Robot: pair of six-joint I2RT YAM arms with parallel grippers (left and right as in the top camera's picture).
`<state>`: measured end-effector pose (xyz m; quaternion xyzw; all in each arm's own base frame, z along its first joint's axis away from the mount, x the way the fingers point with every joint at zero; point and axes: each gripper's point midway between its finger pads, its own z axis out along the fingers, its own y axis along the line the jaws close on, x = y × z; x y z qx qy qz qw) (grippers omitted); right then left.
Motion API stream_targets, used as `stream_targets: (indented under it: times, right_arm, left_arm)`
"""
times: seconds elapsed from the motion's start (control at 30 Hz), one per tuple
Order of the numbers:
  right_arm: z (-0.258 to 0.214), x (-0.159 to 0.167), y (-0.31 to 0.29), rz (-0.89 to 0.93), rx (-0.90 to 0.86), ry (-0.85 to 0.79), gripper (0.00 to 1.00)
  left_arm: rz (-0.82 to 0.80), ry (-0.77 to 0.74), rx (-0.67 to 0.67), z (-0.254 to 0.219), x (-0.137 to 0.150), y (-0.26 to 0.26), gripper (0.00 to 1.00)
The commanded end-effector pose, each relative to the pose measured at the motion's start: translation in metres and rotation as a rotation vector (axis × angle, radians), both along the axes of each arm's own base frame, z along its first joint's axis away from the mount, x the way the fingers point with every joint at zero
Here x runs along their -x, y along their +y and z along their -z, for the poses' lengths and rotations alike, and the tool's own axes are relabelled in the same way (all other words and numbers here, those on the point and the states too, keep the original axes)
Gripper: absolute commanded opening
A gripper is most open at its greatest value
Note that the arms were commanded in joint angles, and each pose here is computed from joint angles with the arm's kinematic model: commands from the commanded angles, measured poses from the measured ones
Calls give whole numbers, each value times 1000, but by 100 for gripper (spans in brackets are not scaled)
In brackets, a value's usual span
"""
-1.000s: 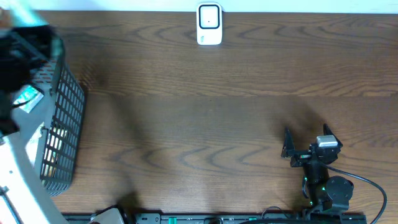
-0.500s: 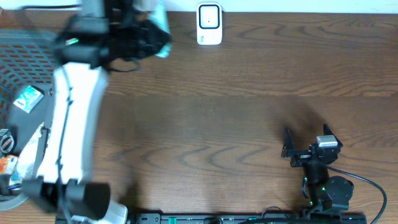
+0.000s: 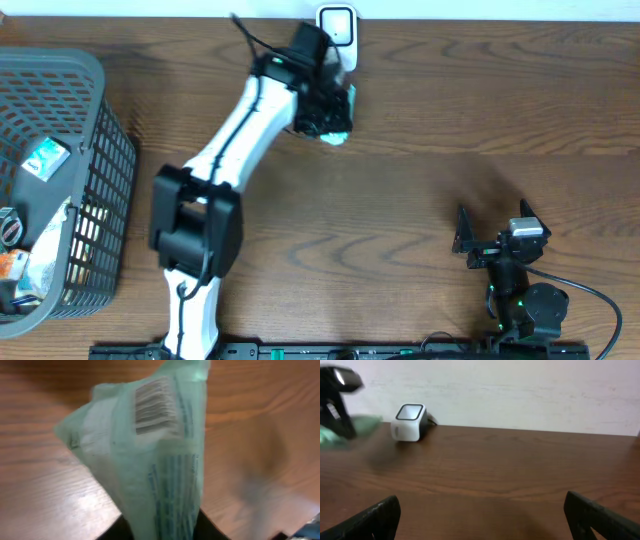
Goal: Scan the item barcode
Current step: 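Lift the green pack out and place it on the table center, then return the left gripper into the basket toward the white snack bag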
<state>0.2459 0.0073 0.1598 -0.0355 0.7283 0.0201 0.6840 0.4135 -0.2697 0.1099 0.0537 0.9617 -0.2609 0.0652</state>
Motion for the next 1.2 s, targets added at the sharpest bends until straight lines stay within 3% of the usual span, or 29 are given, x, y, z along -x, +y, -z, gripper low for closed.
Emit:
stream_targets:
  times: [0.0,0.2,0.37,0.57,0.7,0.83,0.93,1.03,1.17]
  right_arm:
    - [0,0,-2,9,-14,0,99]
    - [0,0,-2,9,-14,0,99]
    - [0,0,-2,9,-14,0,99]
    - [0,0,-2,9,-14,0,99]
    - [0,0,-2,9,-14,0,99]
    - [0,0,-2,9,-14,0,99]
    - [0,0,-2,9,-14,0,99]
    - [0,0,-2,9,-14,0,99]
    - [0,0,-2,9,-13,0,99]
  left_arm:
    - [36,-6,-9,6,5,-13,38]
    - [40,-25,-1,0,4,-16,46]
    - [-26,-77,22,-29,-12,12,50]
    - [-182,-263,73,-117,-35,89,52]
    - [-340,-438,95,-196,-31,165,53]
    - [-521,-600,71,-261,-4,246,54]
    - [-726,-666,-51,-285,26,318,58]
    - [-959,-648,-236,-285,66,389,63]
    - [-1213,-493,-490,-260,121,465,68]
